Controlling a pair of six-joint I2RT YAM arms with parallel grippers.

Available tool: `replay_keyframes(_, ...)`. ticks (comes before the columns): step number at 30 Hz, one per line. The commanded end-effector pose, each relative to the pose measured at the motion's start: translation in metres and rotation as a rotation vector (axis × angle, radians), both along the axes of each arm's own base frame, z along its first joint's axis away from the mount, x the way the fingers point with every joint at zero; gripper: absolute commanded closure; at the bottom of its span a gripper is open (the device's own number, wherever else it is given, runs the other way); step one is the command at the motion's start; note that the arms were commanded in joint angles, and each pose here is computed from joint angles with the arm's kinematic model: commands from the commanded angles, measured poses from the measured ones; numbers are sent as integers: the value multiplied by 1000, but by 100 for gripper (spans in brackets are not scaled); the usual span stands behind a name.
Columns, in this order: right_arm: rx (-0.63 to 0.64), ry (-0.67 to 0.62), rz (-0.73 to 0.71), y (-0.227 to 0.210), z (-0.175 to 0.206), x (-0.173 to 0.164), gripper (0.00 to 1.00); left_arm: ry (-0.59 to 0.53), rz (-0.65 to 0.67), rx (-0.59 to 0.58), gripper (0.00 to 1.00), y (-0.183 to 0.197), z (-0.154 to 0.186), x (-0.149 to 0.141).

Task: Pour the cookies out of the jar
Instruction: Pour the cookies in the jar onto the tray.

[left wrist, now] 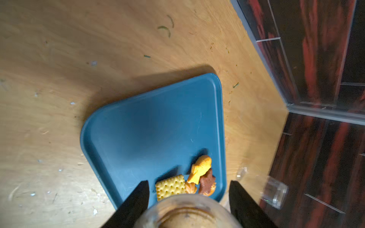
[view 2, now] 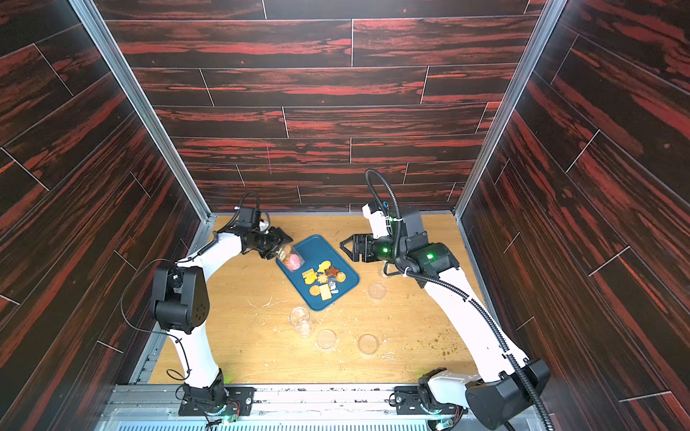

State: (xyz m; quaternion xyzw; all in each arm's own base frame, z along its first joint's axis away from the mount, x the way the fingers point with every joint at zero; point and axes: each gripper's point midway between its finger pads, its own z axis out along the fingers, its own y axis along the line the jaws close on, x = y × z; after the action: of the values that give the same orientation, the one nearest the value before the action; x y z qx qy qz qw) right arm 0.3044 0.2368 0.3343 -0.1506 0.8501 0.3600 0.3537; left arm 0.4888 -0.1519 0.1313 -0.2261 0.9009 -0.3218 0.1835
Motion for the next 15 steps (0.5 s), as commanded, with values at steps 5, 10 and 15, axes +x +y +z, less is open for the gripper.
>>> replay_keyframes(5, 41, 17, 22, 9, 6, 3, 18, -104, -168, 241, 41, -29, 43, 10)
replay_keyframes(10, 31, -6, 7, 4, 5, 1, 18, -197, -154, 265, 41, -29, 46, 10)
replay_keyframes(15, 15, 65, 0, 7, -12, 4, 18, -178, -194, 221, 41, -45, 45, -1)
